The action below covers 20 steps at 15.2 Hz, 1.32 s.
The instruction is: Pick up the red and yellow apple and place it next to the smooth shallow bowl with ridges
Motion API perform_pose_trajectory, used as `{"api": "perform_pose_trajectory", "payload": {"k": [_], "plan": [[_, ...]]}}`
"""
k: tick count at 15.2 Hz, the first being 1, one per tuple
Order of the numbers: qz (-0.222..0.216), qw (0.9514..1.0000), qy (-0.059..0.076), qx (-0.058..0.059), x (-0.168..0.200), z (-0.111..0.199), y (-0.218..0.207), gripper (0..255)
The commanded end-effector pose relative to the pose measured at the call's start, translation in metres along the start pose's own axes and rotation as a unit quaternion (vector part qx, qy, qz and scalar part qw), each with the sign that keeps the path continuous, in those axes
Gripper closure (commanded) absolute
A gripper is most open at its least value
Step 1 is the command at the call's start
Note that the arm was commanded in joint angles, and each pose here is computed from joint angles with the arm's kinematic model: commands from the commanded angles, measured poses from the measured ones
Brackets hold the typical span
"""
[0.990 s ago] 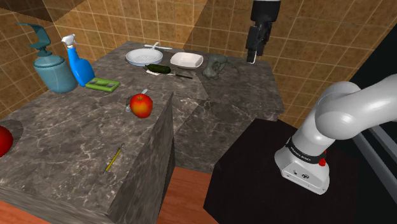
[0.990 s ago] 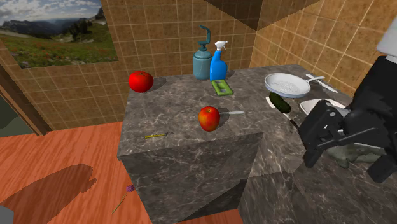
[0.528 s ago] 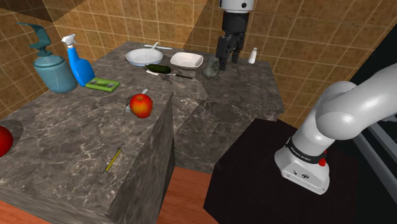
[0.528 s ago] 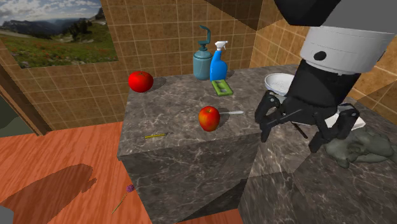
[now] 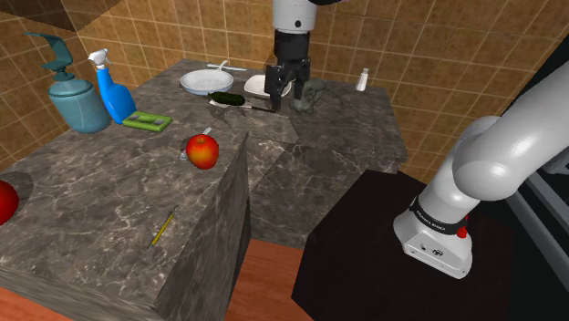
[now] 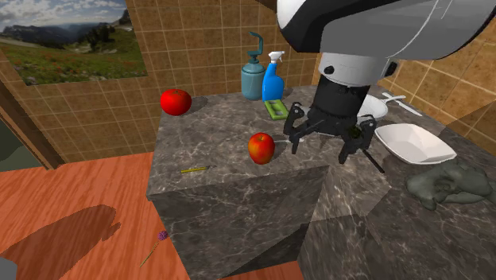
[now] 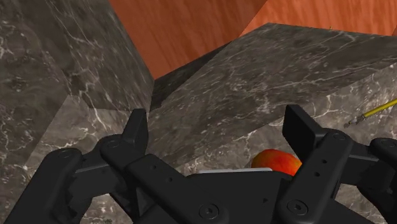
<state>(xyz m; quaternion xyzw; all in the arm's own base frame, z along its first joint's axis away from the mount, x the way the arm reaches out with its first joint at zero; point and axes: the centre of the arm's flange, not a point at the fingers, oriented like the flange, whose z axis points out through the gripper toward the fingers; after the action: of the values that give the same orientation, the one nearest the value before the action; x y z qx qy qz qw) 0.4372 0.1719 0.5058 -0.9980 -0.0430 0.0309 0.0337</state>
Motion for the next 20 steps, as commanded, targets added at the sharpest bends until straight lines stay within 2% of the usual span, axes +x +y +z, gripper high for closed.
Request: {"api": "perform_pose_trajectory", "payload": {"k": [1,17,20], "plan": [[0.000,1.0000,0.005,0.001,0.023,0.009,-0.018,0],[0.002,0.9993,0.038,0.006,0.182,0.065,-0.131,0],[0.002,0.9993,0.038,0.006,0.185,0.076,-0.133,0]]}}
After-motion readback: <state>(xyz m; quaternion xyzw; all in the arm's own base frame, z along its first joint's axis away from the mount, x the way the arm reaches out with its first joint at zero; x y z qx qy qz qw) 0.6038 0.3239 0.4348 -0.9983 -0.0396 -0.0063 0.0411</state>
